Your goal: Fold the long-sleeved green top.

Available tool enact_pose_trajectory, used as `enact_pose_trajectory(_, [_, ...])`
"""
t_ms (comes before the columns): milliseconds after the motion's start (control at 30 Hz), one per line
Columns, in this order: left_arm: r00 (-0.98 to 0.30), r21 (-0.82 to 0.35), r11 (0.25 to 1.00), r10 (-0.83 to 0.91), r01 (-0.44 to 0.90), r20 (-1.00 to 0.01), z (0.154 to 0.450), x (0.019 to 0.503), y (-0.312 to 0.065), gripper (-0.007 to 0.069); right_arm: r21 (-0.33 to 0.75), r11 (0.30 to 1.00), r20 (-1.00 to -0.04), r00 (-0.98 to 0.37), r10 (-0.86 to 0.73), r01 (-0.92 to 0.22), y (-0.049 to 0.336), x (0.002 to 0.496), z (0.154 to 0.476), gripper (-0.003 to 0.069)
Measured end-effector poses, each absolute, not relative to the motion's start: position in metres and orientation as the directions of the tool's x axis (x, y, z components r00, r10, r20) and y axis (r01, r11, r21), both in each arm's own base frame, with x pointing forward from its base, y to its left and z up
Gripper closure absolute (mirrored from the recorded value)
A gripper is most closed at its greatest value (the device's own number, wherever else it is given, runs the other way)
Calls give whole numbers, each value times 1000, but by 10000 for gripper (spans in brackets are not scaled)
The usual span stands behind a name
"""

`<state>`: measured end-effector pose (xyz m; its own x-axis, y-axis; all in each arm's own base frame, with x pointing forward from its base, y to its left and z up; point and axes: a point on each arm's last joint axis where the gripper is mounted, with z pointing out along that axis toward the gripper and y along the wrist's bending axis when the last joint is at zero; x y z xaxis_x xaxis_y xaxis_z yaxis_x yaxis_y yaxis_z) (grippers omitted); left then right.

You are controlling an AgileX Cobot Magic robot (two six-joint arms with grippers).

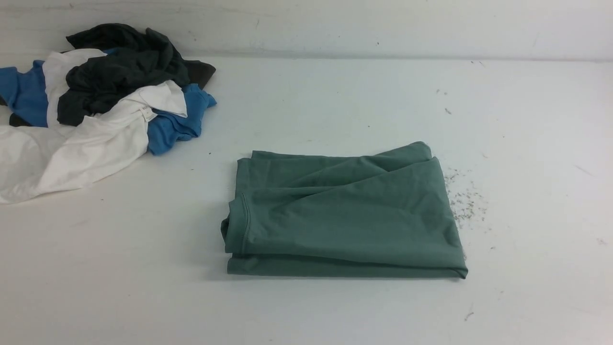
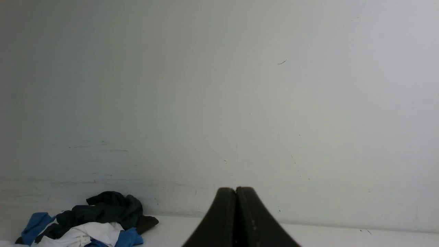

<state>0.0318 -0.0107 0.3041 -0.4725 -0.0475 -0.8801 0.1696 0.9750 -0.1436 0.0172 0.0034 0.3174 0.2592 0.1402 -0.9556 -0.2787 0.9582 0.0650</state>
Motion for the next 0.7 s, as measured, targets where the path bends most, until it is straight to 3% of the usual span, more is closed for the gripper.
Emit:
enact_pose_trajectory(200, [-290, -86, 985, -39, 151, -956, 293, 41, -8, 629, 65, 958, -956, 258, 140, -279, 3, 17, 317, 673])
enact_pose_trajectory(367, [-160, -43, 997, -32, 65, -987, 256, 45, -4, 629, 65, 958, -956, 258, 140, -278, 3, 17, 317, 673])
enact_pose_trajectory(567, [-217, 0, 1000, 2, 9, -976, 187, 53, 0, 629, 65, 958, -956, 258, 140, -278, 3, 17, 317, 673])
enact_pose_trajectory(700, [-268, 0, 1000, 2, 8, -963, 175, 53, 0, 629, 65, 958, -956, 257, 140, -278, 3, 17, 317, 673])
